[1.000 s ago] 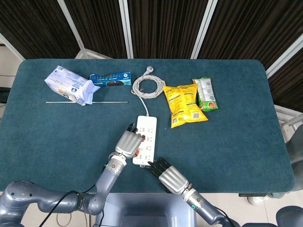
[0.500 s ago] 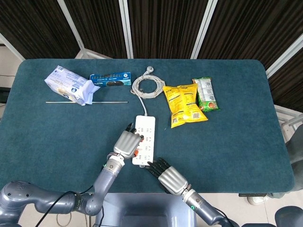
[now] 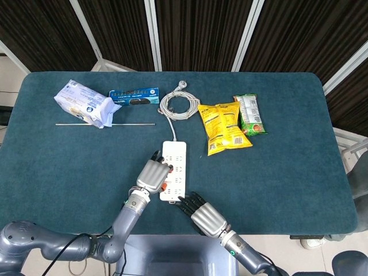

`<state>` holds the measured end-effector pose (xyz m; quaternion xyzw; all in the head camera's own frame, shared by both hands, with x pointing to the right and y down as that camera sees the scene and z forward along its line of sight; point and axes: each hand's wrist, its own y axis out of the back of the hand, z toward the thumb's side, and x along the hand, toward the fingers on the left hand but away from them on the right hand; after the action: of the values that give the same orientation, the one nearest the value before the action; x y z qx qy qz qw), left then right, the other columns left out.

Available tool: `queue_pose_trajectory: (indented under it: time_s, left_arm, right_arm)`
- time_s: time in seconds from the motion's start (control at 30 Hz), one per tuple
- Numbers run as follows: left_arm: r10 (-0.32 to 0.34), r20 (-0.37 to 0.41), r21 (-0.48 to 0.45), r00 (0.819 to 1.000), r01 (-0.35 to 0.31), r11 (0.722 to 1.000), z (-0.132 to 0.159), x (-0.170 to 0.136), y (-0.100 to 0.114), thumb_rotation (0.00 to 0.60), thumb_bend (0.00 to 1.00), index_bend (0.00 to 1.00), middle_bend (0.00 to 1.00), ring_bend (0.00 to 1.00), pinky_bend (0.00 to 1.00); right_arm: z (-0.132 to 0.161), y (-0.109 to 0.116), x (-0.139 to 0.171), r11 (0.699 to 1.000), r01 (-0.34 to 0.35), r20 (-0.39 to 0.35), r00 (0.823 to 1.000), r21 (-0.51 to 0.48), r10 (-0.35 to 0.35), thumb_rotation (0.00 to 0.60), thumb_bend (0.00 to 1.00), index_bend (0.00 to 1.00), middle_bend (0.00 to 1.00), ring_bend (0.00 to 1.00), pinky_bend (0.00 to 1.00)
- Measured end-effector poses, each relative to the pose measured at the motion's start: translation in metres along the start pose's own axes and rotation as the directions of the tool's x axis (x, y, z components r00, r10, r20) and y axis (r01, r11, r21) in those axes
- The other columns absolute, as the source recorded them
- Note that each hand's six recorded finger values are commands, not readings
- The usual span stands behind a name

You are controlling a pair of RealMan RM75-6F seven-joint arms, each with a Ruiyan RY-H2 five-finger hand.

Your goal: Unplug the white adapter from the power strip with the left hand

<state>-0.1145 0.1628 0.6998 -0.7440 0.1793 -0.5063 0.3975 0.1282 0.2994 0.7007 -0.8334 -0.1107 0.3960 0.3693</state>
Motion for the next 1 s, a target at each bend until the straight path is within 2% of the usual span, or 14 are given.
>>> queue_pose_trajectory:
  time_s: [0.33, 0.57, 1.0]
  left_arm:
    - [0.04, 0.001, -0.026, 0.999, -0.04, 0.999, 0.007, 0.003, 0.006, 0.6, 0.34, 0.7, 0.75, 0.24, 0.11]
    - [0.044, 0.014, -0.029, 0.999, -0.043, 0.999, 0.011, 0.003, 0.004, 0.6, 0.34, 0.71, 0.75, 0.25, 0.11]
    - [0.034, -0.022, -0.031, 0.999, -0.035, 0.999, -0.012, -0.004, 0.002, 0.6, 0.34, 0.72, 0.76, 0.25, 0.11]
  right_arm:
    - [-0.001, -0.005, 0.001, 1.0, -0.015, 0.001, 1.0, -0.002, 0.015, 0.6, 0.59, 0.06, 0.08, 0.07, 0.07]
    - [0.001, -0.008, 0.0, 1.0, -0.019, -0.002, 1.0, -0.005, 0.019, 0.6, 0.6, 0.06, 0.08, 0.07, 0.07]
    - [0.005, -0.01, -0.001, 1.0, -0.023, -0.009, 1.0, 0.001, 0.023, 0.6, 0.59, 0.06, 0.08, 0.07, 0.07]
